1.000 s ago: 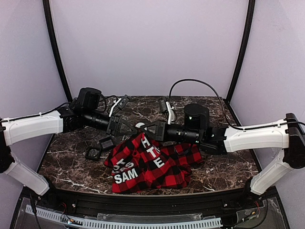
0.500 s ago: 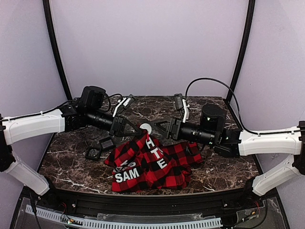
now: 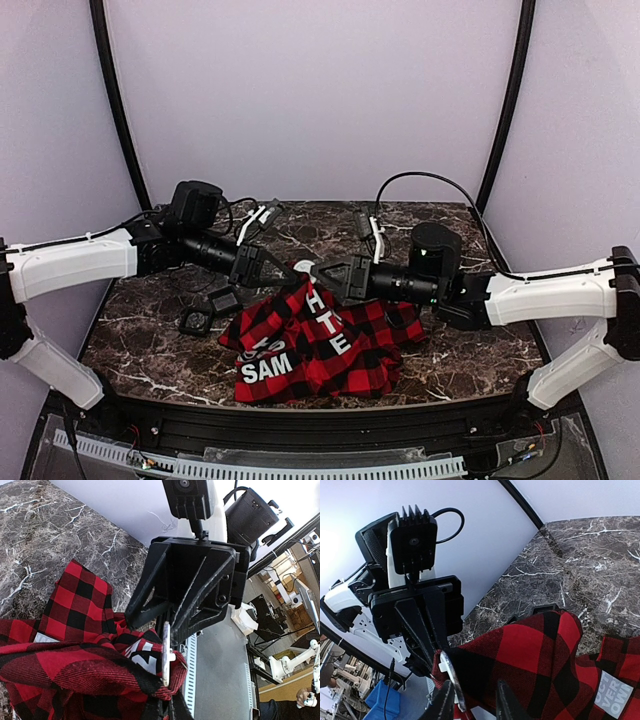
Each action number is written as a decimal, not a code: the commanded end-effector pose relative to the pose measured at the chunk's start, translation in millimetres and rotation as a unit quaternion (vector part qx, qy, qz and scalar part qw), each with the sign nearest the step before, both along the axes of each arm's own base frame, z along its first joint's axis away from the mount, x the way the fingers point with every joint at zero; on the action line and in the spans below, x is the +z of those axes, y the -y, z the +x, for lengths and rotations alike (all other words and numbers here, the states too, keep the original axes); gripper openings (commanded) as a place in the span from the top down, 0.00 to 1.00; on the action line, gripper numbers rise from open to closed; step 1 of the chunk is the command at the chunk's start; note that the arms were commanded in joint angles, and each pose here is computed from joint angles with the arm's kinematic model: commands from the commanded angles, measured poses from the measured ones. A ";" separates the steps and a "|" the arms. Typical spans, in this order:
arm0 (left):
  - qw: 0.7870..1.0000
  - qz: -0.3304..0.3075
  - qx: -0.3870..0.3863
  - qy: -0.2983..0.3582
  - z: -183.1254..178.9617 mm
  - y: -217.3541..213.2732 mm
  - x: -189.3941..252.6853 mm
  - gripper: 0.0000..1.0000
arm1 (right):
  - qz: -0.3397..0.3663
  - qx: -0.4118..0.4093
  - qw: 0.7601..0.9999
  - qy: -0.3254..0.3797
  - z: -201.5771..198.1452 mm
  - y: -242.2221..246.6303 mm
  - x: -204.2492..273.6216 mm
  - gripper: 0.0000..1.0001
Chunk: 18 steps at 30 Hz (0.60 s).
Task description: Remove the brooch from the garment
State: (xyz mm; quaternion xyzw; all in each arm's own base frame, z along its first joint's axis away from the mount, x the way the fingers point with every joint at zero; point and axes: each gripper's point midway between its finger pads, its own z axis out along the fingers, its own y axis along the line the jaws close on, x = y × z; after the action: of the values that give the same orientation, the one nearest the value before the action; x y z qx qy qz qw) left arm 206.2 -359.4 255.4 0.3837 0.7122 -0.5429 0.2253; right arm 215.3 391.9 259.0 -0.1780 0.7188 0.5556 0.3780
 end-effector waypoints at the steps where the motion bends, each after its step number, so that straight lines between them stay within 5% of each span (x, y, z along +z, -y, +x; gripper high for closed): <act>1: 1.000 -0.015 -0.014 0.010 -3.4 2.3 11.6 0.99 | 0.034 0.020 0.999 0.016 -1.2 -7.8 21.6 0.80; 6: 1.000 -0.009 -0.009 0.008 -1.0 2.8 8.7 0.99 | 0.036 0.025 0.999 0.014 -1.7 -10.1 20.7 1.00; 13: 0.998 0.040 0.037 0.028 15.4 -3.7 -2.0 0.99 | 0.010 -0.012 1.000 0.003 2.8 6.8 5.7 1.00; 18: 0.996 0.051 0.064 0.031 28.3 -9.5 -4.1 0.90 | -0.022 -0.038 0.999 -0.003 3.1 23.1 -5.7 1.00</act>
State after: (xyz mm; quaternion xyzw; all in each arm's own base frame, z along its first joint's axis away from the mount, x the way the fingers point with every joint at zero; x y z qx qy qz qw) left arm 216.7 -360.4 254.1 0.3779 0.7330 -0.5127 0.2390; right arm 210.8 389.1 265.4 -0.1831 0.7113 0.5623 0.3800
